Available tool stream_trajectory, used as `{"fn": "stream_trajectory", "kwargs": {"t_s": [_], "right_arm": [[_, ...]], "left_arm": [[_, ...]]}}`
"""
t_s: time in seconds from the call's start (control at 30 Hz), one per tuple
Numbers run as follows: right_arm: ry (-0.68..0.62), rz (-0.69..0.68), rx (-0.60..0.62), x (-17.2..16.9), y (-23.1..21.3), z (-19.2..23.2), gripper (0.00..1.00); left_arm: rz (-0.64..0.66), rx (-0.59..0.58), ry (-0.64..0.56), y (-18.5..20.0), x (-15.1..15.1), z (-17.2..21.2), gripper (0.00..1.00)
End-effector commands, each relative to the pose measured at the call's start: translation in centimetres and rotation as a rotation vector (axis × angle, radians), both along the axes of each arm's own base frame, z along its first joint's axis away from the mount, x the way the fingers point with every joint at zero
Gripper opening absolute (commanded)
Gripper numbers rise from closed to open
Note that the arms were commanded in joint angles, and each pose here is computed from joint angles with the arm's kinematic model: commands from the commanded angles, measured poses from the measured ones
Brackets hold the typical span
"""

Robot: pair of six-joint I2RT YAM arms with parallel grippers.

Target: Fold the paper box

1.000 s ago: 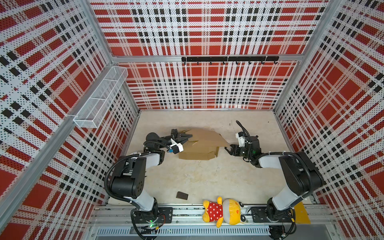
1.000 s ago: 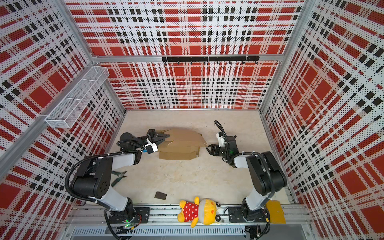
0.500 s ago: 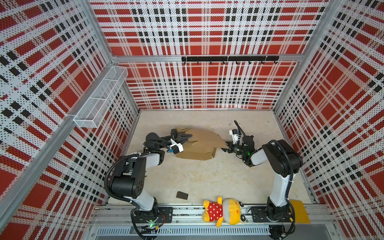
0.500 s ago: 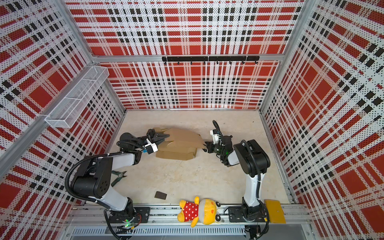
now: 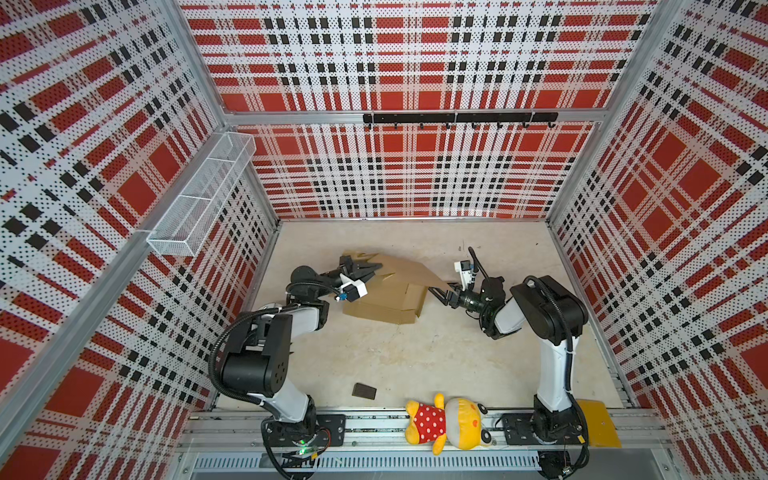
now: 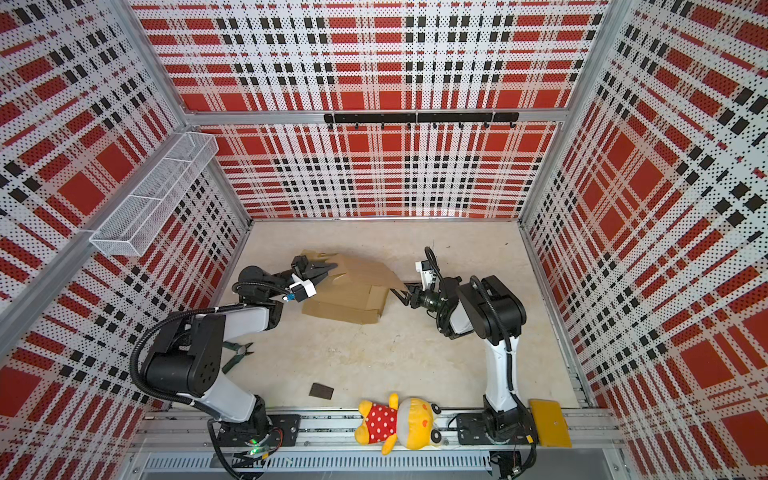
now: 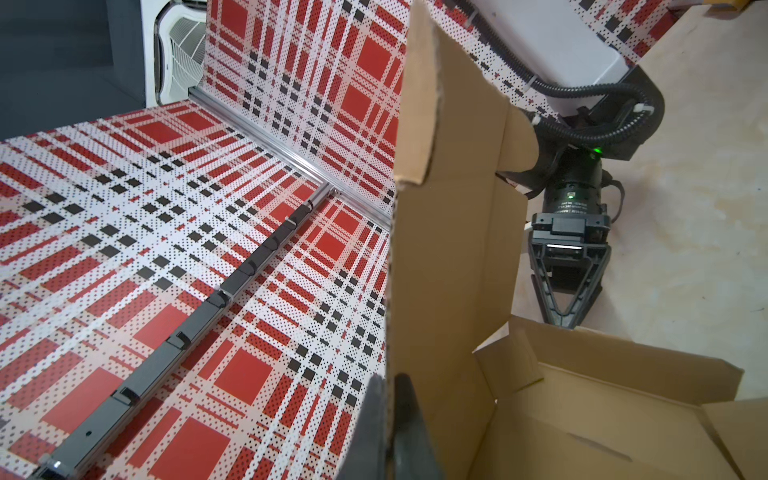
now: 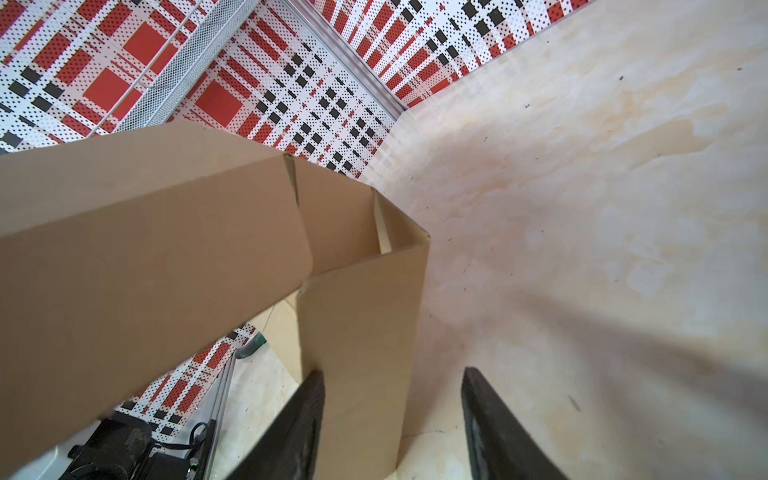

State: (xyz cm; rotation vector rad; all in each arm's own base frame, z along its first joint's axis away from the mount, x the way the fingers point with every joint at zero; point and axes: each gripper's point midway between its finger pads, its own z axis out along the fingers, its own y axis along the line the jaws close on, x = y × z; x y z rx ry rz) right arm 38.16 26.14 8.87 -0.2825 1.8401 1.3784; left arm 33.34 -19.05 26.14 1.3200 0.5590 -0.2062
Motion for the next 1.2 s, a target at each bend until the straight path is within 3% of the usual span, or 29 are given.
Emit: {"fn": "stream_trajectory", "kwargs": {"t_s": [0.0,0.13,0.6,0.87,1.0,1.17], "right_arm": [[-0.059,-0.012,0.016,0.5,0.3,0.9,0.55],[-0.047,-0.035,0.008,0.8,0.1,0.4,0.54],[-0.023,-0.04,-0.04,1.5,0.8,-0.5,0.53],[-0.078,0.024,0.063,0.7,1.7,1.6,0.55],[-0.08,0.061,0.058,0.2,2.8,1.3,0.55],[-0.072,0.04,0.057,0.5,2.9,0.8,0.55]], "left_arm": [[0.03,-0.04,0.027,0.4,0.7,1.3,0.0],[0.082,-0.083,0.063,0.8,1.6,2.1,0.0],[0.072,-0.094,0.066,0.7,0.8,2.6,0.0],[0.01,-0.034,0.034,0.0,-0.6,0.8,0.0],[-0.05,0.027,-0.032,-0.3,-2.2,-0.8,0.0],[-0.038,0.016,-0.017,-0.3,-2.0,-0.6,0.0]]}}
